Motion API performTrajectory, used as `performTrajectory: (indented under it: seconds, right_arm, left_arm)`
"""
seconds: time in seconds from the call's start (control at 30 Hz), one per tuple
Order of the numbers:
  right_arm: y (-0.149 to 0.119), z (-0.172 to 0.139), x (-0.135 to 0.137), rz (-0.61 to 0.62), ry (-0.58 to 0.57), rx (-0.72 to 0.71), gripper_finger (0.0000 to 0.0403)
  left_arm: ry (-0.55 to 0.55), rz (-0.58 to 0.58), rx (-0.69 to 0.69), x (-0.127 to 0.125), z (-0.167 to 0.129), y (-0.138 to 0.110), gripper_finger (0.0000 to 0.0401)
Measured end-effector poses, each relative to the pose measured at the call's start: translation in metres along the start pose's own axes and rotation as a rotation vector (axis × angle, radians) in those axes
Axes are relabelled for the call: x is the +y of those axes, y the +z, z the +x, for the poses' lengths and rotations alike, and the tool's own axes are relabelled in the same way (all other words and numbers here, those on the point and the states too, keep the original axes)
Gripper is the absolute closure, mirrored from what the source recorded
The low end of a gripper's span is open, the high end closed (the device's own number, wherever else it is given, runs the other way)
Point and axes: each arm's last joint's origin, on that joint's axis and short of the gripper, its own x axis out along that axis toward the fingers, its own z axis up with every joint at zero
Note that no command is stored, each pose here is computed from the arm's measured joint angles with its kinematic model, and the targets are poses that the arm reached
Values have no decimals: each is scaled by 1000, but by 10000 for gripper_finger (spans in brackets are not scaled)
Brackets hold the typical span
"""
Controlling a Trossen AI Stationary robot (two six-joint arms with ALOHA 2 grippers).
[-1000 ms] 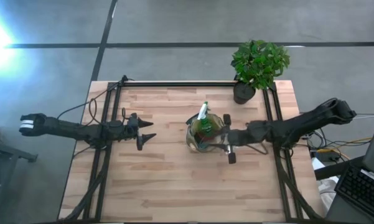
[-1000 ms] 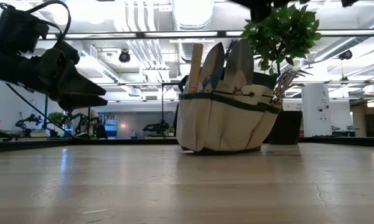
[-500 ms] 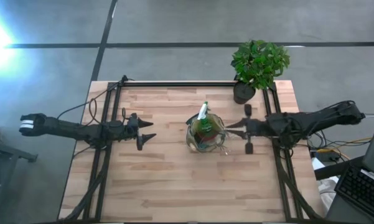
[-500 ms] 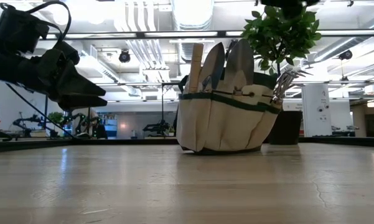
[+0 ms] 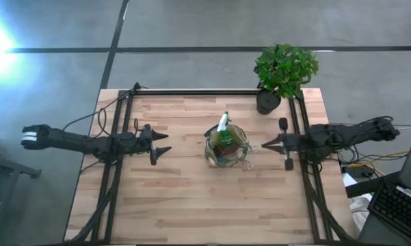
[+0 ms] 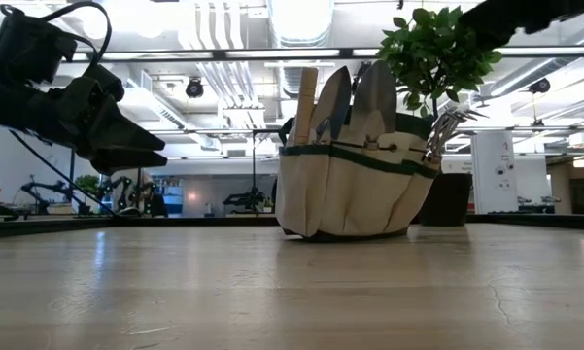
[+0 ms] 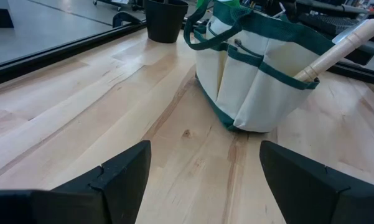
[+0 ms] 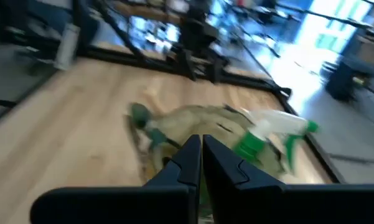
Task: Pick & Place Garden tools in Gardening bag
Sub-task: Return to Home Position
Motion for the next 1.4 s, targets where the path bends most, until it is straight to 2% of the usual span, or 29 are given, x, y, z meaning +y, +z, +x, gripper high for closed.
performTrajectory:
  seconds: [0.13,0.53,0.83,1.03,1.2,1.4]
  right_arm:
    - [-6,-10,-1,28,89,-57,394]
    - [-33,-27,-11,68,-3,-152,394]
    - [-43,-35,-11,77,24,-246,394]
    - [-57,-32,-11,76,-31,-240,394]
    - [-68,-29,-13,90,-153,-206,394]
    - [-89,-17,-10,231,-162,-133,394]
  left_arm:
    - [0,0,0,0,0,0,98]
    - [0,0,0,0,0,0,98]
    - [0,0,0,0,0,0,98]
    - [0,0,0,0,0,0,98]
    - [0,0,0,0,0,0,98]
    - [0,0,0,0,0,0,98]
